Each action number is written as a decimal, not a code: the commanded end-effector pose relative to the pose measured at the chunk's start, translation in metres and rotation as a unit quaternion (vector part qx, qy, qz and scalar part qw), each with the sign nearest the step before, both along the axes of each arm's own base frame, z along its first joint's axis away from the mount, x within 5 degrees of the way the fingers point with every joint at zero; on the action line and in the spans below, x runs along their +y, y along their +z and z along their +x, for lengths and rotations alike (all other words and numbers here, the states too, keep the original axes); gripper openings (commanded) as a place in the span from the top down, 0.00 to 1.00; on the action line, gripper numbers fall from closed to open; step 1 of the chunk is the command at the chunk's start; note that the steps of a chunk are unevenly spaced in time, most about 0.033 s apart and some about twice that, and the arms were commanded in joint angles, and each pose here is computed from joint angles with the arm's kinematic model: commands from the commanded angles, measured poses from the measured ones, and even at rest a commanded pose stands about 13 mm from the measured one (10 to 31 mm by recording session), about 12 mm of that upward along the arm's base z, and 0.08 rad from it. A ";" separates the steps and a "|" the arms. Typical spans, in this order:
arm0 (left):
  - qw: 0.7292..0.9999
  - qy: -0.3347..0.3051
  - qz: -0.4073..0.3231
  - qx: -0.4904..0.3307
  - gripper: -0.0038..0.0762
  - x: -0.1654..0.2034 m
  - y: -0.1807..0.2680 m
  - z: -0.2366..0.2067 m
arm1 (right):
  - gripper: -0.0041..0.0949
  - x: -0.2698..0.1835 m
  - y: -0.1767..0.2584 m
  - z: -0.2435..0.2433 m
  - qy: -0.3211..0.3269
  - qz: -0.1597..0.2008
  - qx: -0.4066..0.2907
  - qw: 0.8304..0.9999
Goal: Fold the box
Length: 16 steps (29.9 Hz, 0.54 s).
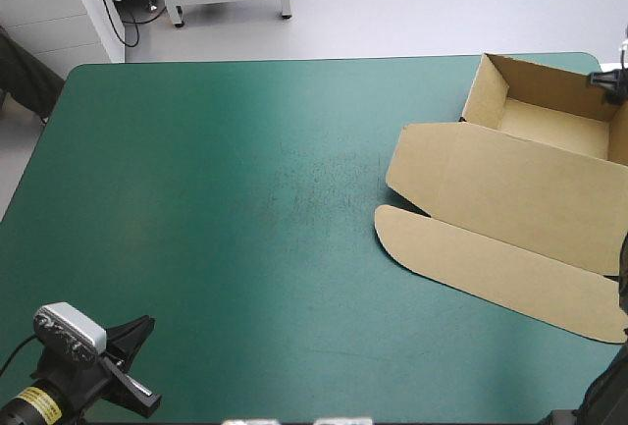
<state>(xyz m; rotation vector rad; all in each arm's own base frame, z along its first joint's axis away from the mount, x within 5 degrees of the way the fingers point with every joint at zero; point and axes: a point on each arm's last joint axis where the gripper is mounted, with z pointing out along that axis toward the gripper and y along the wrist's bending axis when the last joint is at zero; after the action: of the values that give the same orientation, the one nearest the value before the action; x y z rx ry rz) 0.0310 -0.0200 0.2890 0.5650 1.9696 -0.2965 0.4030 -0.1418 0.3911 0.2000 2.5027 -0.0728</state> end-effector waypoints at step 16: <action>0.999 0.002 -0.027 -0.044 0.96 -0.002 0.014 0.004 | 0.97 0.225 0.098 -0.218 0.328 -0.056 -0.169 0.928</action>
<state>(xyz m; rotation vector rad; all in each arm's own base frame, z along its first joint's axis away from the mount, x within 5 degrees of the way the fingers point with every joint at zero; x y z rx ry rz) 0.0316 -0.0202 0.2904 0.5598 1.9536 -0.2987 0.2165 0.0853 0.4861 -0.6606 2.2034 0.0868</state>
